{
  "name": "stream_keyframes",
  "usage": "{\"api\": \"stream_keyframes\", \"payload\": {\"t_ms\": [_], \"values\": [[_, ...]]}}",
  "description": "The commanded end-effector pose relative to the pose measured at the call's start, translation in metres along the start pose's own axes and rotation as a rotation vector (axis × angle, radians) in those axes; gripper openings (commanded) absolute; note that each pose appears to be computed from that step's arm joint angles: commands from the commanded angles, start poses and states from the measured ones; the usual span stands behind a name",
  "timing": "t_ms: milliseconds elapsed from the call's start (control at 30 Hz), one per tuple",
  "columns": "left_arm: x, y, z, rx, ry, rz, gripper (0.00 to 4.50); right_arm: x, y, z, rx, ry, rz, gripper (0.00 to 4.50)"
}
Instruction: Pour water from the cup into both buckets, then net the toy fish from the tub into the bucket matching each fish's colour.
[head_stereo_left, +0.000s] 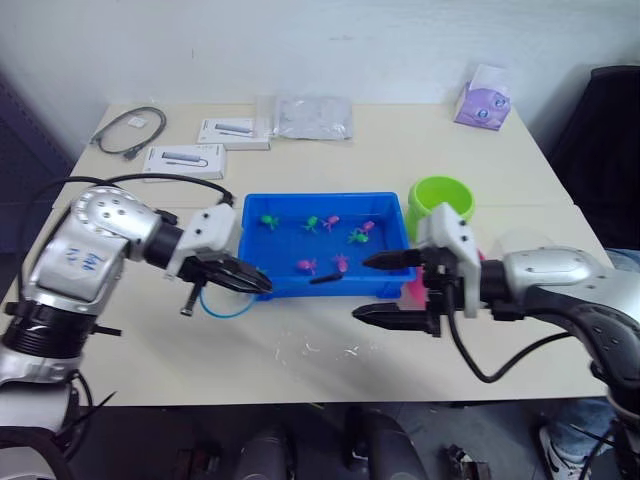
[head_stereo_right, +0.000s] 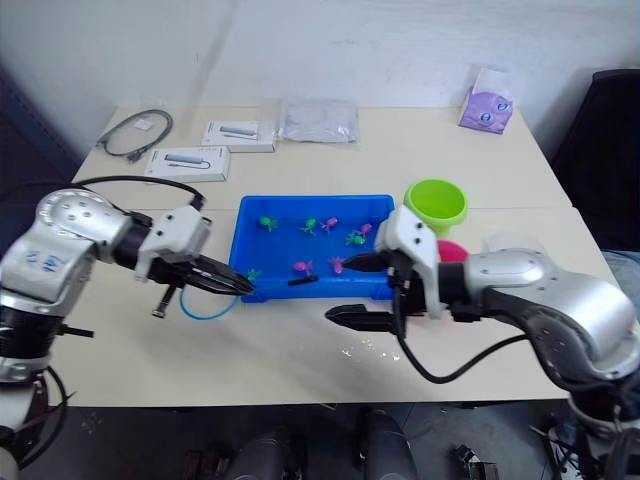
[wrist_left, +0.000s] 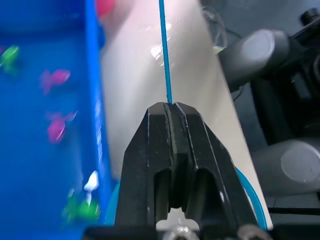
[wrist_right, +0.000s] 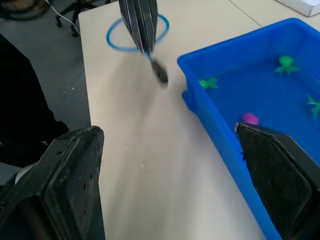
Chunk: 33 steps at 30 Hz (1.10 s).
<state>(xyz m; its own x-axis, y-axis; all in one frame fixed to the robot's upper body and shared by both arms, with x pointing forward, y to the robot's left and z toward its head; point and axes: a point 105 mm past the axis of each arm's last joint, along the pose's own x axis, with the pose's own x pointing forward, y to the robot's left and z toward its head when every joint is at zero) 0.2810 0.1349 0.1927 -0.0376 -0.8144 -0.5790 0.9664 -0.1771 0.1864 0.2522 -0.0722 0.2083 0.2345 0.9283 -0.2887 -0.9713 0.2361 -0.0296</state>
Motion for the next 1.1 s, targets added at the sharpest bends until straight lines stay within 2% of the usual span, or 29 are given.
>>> {"api": "stream_keyframes", "payload": {"t_ms": [33, 400, 733, 867, 933, 1067, 1100], "values": [[0.002, 0.003, 0.005, 0.032, 0.019, -0.014, 0.02, 0.009, 0.000, 0.007, -0.007, -0.013, -0.014, 4.50], [0.011, 0.010, 0.014, 0.065, -0.025, -0.017, 0.02, 0.012, 0.007, 0.001, -0.007, 0.035, 0.012, 4.50], [0.021, 0.009, 0.020, 0.067, -0.008, -0.040, 0.02, 0.019, 0.007, -0.005, -0.001, 0.060, 0.015, 4.50], [0.023, 0.010, 0.019, 0.071, 0.004, -0.036, 0.00, 0.020, 0.003, -0.007, 0.006, 0.070, -0.009, 3.13], [0.024, 0.010, 0.017, 0.070, 0.007, -0.036, 0.00, 0.021, 0.004, -0.007, 0.007, 0.069, -0.008, 1.97], [0.025, 0.009, 0.016, 0.066, 0.002, -0.033, 0.00, 0.021, 0.007, -0.008, 0.013, 0.067, 0.010, 0.03], [0.025, 0.009, 0.016, 0.066, 0.001, -0.031, 0.00, 0.021, 0.008, -0.008, 0.013, 0.064, 0.014, 0.03]]}}
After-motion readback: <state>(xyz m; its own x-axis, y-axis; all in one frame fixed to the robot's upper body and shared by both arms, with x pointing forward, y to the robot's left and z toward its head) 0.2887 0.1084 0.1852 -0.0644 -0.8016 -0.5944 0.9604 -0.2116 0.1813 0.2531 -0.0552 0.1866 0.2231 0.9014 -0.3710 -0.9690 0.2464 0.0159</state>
